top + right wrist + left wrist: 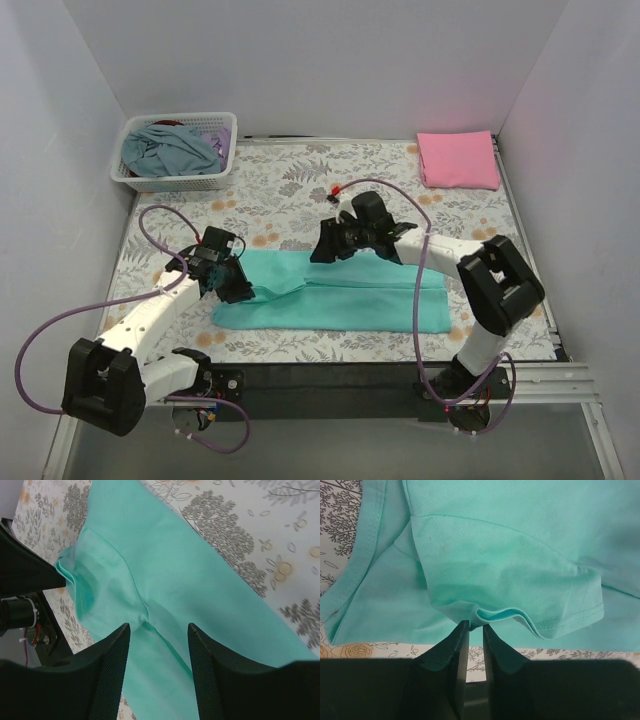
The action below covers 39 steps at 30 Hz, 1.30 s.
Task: Fold and stack the t-shirts
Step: Fold the tshirt
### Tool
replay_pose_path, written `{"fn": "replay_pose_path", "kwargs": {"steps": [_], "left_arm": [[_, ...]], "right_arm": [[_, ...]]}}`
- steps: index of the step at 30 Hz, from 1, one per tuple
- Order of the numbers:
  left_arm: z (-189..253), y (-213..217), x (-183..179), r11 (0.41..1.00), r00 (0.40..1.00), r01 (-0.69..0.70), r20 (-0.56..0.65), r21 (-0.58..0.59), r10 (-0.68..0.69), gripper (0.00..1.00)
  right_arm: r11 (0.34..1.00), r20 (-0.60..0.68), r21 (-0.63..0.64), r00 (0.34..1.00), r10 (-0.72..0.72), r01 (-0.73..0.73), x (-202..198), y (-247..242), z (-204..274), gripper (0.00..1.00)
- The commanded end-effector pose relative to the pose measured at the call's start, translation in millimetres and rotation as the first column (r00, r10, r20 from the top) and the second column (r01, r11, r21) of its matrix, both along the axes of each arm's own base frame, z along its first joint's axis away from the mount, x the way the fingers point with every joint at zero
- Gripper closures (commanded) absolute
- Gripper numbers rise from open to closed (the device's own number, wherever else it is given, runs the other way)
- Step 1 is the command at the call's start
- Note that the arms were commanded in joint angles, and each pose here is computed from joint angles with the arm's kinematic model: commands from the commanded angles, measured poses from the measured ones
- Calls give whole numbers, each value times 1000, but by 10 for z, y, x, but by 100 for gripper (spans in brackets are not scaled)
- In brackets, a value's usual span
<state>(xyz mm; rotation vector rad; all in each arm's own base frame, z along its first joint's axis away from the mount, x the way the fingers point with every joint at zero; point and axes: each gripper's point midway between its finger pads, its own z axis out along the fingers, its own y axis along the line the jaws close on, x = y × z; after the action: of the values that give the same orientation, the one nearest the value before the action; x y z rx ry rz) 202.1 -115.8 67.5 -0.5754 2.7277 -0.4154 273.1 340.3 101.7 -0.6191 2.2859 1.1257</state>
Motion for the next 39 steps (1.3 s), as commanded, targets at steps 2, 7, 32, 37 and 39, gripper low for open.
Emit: {"fn": "replay_pose_path", "kwargs": {"steps": [2,7,32,37,39], "left_arm": [[154,87,-11,999,997,-38,68,14,37,76],[426,49,30,999,985,-32,167,-37,38,45],[176,-86,331,999,991,-21,132,-37,26,48],[144,-59,262,998,990,-39,136,-44,45,49],[133,-39,240,998,990,-47,134,-40,52,49]], "right_arm": [[988,26,81,991,129,-131,-54,550,153,45],[965,-5,83,969,248,-247,-360,830,11,47],[990,6,-106,995,95,-94,-330,111,-61,52],[986,-79,-149,995,69,-80,-368,-15,-374,52],[983,-125,-158,989,76,-96,-441,-35,-503,52]]}}
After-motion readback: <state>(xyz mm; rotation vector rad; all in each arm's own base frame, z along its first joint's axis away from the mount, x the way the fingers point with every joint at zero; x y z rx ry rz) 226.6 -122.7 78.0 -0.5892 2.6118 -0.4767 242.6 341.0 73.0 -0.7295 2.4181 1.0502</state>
